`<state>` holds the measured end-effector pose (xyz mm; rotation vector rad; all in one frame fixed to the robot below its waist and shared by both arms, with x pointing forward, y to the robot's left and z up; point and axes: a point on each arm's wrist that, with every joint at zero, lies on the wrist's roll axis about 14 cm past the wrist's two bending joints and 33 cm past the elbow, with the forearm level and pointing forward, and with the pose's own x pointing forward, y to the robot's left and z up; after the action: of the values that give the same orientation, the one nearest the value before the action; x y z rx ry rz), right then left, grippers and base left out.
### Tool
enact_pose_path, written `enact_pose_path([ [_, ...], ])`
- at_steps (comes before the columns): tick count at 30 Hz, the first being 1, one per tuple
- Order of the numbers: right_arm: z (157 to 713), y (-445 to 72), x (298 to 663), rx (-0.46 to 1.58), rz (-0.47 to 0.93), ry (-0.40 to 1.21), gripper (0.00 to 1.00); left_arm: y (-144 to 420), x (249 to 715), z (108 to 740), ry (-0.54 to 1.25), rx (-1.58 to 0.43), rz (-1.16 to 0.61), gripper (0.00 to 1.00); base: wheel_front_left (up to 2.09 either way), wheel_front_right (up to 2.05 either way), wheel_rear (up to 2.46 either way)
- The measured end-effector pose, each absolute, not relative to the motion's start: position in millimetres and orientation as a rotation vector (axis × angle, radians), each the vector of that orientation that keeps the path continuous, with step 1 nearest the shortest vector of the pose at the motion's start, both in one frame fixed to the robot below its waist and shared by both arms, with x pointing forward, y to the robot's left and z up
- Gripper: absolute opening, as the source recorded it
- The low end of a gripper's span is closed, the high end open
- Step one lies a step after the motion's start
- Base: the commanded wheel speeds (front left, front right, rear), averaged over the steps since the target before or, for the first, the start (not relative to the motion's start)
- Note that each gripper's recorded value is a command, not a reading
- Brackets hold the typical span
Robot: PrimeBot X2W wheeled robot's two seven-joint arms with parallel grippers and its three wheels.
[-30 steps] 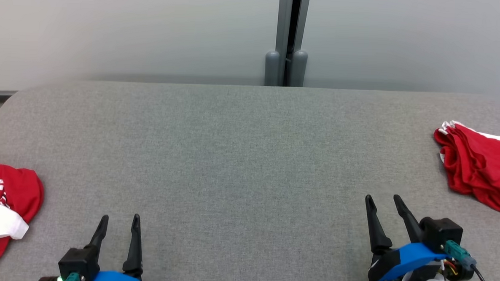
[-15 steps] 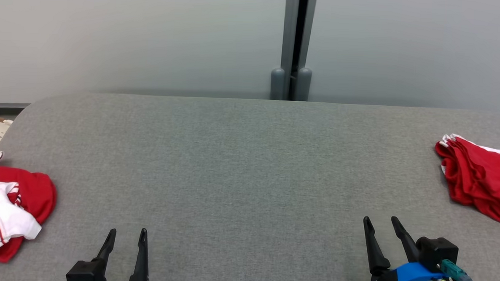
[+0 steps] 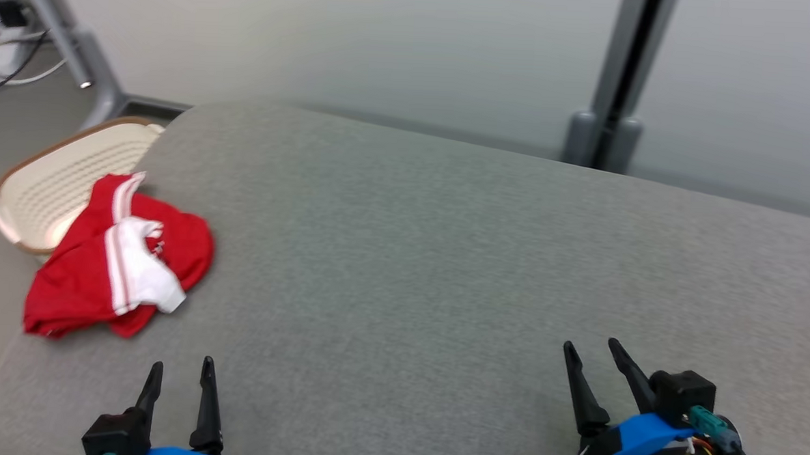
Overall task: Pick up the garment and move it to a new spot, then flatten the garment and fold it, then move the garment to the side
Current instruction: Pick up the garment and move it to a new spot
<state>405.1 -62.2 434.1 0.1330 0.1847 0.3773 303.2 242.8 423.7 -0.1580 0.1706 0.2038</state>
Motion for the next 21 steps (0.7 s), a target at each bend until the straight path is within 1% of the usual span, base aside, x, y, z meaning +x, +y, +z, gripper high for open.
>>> enact_pose_path([
  [7,432.4,10.0,412.0,0.149,0.572,0.205,1.0,294.8,259.9,419.7,0.178,-0.172,0.417,1.0,0.0,0.0,0.0],
  [8,431.7,27.7,412.0,0.155,0.62,0.211,1.0,307.6,247.3,418.4,0.18,-0.18,0.478,1.0,0.0,0.0,0.0],
  [10,431.3,42.4,412.2,0.165,0.657,0.217,1.0,318.1,235.6,417.4,0.183,-0.187,0.53,1.0,0.0,0.0,0.0],
  [16,427.1,73.6,406.6,0.172,0.75,0.233,1.0,336.5,211.8,412.4,0.195,-0.217,0.633,1.0,0.0,0.0,0.0],
  [19,423.4,77.2,406.6,0.178,0.761,0.241,1.0,340.8,209.1,409.3,0.204,-0.23,0.651,1.0,0.0,0.0,0.0],
  [21,422.7,78.4,410.5,0.173,0.765,0.235,1.0,343.4,215.3,408.6,0.208,-0.232,0.646,1.0,0.0,0.0,0.0],
])
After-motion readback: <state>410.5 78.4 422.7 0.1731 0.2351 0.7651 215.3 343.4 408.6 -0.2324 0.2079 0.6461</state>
